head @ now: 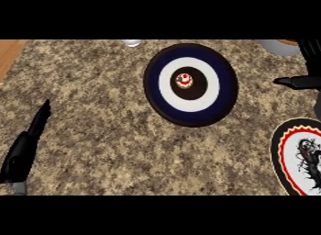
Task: Pick the cupcake from the plate and place it in the plate
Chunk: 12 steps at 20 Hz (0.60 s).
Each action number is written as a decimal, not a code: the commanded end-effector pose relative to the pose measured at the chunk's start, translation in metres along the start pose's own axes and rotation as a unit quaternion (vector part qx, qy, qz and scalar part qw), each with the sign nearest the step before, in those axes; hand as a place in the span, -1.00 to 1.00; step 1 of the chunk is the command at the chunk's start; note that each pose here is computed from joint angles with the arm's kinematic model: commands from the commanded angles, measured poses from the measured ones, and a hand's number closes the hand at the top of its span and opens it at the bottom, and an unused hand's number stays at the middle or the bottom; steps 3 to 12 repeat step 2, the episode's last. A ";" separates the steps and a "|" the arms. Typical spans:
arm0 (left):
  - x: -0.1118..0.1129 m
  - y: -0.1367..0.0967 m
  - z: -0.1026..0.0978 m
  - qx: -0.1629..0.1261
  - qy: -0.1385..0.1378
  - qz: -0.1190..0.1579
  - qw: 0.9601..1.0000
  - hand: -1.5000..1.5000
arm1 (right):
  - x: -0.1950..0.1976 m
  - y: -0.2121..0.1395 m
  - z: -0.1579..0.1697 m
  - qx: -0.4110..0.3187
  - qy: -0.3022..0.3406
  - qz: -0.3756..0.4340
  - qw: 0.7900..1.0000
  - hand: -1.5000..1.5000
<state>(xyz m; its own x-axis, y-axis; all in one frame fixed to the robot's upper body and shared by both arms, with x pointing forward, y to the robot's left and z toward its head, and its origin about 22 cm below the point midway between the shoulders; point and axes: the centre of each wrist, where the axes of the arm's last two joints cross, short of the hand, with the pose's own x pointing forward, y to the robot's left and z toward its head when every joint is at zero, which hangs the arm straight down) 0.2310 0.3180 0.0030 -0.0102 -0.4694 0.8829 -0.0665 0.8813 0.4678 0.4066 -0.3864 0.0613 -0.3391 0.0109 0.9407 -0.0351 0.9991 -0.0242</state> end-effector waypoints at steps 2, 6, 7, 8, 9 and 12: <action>0.003 0.001 -0.002 -0.006 -0.011 0.000 1.000 0.00 | 0.008 -0.029 0.012 -0.007 -0.007 0.010 1.000 -1.00; 0.003 0.001 -0.002 -0.006 -0.011 0.000 1.000 0.00 | 0.008 -0.029 0.012 -0.007 -0.007 0.010 1.000 -1.00; 0.003 0.001 -0.002 -0.006 -0.011 0.000 1.000 0.00 | 0.008 -0.029 0.012 -0.007 -0.007 0.010 1.000 -1.00; 0.003 0.001 -0.002 -0.006 -0.011 0.000 1.000 0.00 | 0.008 -0.029 0.012 -0.007 -0.007 0.010 1.000 -1.00; 0.003 0.001 -0.002 -0.006 -0.011 0.000 1.000 0.00 | 0.008 -0.029 0.012 -0.007 -0.007 0.010 1.000 -1.00; 0.003 0.001 -0.002 -0.006 -0.011 0.000 1.000 0.00 | 0.008 -0.029 0.012 -0.007 -0.007 0.010 1.000 -1.00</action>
